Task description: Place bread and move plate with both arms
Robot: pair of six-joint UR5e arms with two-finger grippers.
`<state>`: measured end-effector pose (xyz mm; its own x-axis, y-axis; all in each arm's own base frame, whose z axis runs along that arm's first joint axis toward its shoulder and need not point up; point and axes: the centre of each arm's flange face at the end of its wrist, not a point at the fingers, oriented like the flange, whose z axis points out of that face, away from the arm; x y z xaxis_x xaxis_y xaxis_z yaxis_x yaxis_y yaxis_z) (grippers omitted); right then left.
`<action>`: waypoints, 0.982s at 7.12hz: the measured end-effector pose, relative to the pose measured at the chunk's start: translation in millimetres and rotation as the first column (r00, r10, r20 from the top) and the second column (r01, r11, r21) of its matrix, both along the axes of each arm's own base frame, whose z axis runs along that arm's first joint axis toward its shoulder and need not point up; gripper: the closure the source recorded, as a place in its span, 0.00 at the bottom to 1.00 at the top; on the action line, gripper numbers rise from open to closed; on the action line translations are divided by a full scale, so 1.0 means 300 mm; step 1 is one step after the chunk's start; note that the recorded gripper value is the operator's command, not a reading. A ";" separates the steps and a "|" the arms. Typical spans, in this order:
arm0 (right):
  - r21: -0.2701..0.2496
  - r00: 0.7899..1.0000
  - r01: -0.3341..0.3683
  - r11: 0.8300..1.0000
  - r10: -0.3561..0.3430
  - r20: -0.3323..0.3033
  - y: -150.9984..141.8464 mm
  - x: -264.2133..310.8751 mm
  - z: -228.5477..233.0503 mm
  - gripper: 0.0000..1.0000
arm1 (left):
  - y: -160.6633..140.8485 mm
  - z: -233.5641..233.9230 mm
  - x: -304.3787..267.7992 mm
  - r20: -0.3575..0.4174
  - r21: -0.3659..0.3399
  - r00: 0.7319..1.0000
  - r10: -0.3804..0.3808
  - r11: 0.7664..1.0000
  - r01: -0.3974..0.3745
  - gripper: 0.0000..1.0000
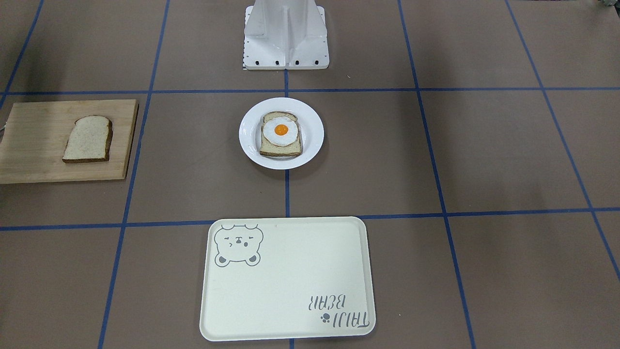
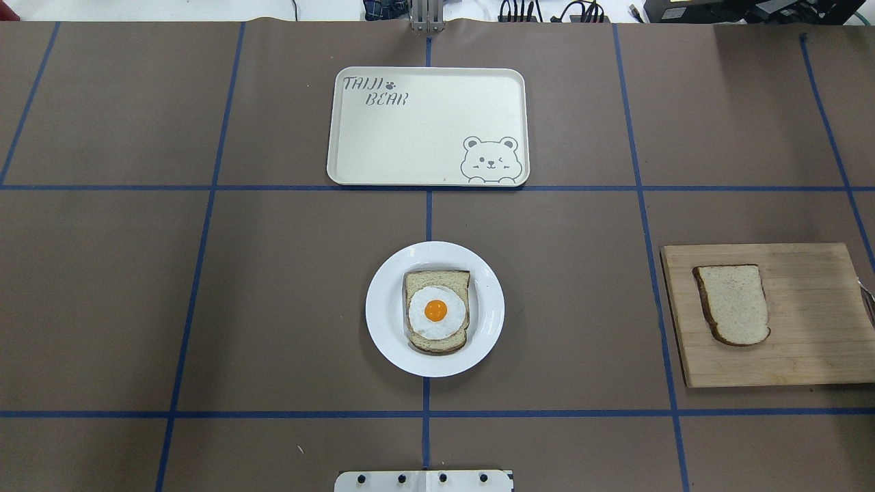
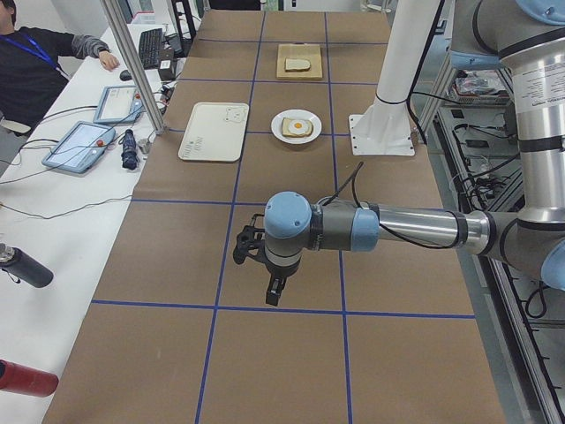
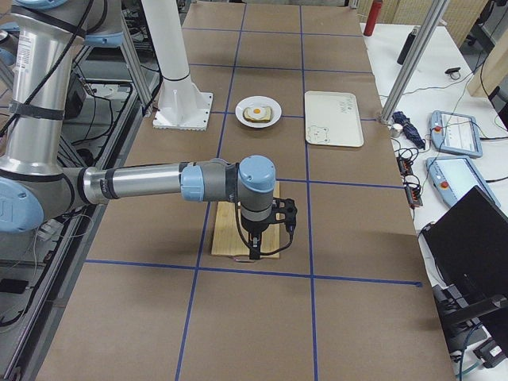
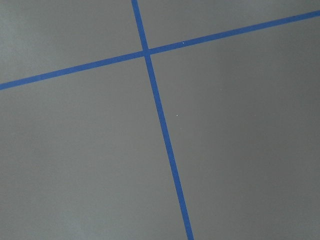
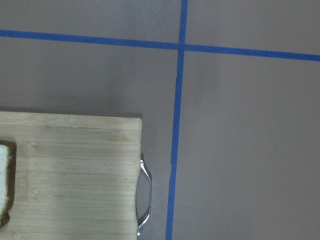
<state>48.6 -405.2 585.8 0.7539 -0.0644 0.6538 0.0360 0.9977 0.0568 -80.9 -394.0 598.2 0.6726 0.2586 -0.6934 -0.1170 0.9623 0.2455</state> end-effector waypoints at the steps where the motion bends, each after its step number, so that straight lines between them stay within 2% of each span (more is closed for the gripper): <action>1: 0.045 1.000 -0.002 0.999 0.002 0.000 -0.051 -0.002 -0.056 0.00 | -0.020 -0.033 -0.003 0.001 0.025 1.000 -0.003 1.000 0.003 0.01; 3: 0.144 1.000 -0.007 0.990 0.006 0.005 -0.163 -0.007 -0.152 0.00 | -0.081 -0.111 -0.007 0.000 0.077 1.000 -0.008 0.997 0.008 0.01; 5: 0.178 1.000 -0.011 0.984 0.009 0.012 -0.196 -0.010 -0.163 0.00 | -0.214 -0.220 -0.012 0.001 0.175 1.000 -0.007 0.985 0.007 0.01; 6: 0.205 0.999 -0.020 0.979 0.013 0.036 -0.189 -0.014 -0.163 0.00 | -0.266 -0.244 -0.013 -0.001 0.200 1.000 -0.005 0.980 0.005 0.01; 7: 0.211 0.995 -0.044 0.976 0.025 0.093 -0.178 -0.030 -0.173 0.00 | -0.288 -0.259 -0.014 -0.002 0.221 1.000 -0.002 0.975 0.003 0.01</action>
